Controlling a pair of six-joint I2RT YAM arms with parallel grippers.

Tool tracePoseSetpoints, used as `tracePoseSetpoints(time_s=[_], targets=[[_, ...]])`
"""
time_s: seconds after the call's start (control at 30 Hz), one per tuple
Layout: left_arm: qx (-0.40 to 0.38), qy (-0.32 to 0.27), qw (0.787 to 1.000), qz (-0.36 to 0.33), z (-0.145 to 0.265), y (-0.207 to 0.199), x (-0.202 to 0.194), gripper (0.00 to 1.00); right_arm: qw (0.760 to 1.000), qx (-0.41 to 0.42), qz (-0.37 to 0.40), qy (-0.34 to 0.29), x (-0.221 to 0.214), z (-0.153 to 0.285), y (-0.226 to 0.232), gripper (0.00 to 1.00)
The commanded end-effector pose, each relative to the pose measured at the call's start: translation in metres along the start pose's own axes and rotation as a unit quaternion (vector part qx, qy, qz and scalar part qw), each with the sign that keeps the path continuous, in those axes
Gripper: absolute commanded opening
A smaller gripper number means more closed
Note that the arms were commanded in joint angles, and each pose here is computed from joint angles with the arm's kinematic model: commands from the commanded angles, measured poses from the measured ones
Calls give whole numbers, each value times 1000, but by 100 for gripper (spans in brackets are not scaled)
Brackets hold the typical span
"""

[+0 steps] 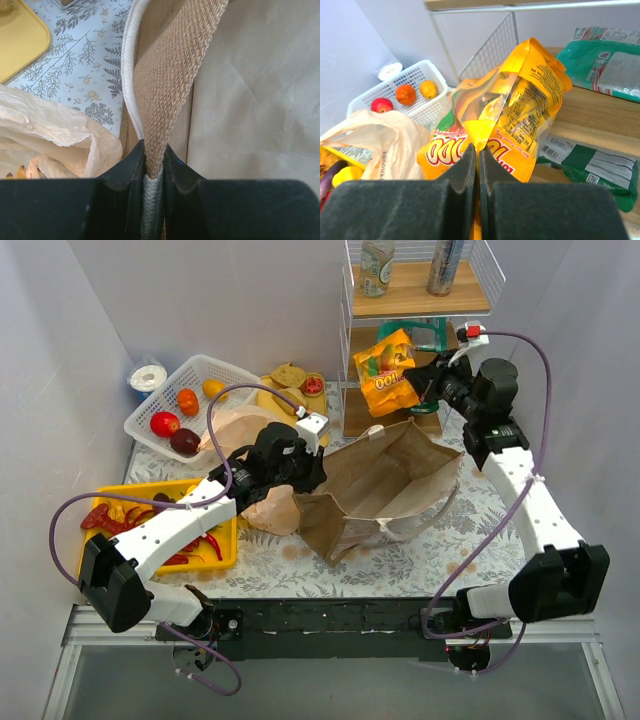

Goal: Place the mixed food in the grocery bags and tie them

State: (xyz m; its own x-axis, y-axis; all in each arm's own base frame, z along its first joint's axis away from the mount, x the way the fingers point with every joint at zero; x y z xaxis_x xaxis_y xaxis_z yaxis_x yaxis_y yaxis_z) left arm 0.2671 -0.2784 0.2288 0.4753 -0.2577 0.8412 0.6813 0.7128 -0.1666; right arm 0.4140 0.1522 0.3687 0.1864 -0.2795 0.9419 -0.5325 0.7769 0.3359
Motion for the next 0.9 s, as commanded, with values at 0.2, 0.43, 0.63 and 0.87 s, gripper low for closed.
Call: tracePoseSetpoints(time_s=[0.2, 0.43, 0.63, 0.87], targets=[[-22, -37, 999, 10, 13, -8, 17, 6, 992, 3, 57, -113, 75, 89, 57, 1], [-13, -38, 999, 10, 12, -5, 17, 4, 991, -3, 67, -119, 106, 126, 82, 1], [-9, -50, 999, 13, 15, -4, 21, 3, 994, 70, 34, -73, 90, 147, 115, 1], [-1, -38, 999, 34, 7, 5, 16, 3, 993, 115, -9, -8, 37, 175, 131, 1]])
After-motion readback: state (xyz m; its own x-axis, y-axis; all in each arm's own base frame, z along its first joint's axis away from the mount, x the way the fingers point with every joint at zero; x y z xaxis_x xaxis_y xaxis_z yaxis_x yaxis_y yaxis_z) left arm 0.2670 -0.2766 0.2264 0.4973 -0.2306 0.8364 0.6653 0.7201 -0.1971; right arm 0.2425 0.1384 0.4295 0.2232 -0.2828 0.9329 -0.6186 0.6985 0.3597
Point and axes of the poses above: each gripper's point midway between its finger pads, its own z axis back along the fingers, its own y axis along the line the jaws close on, x = y × z, the point moved 2 cm from there along z, back along the fingers, and after that the axes turned 3 degrees about -z, right-handed, at the moved point
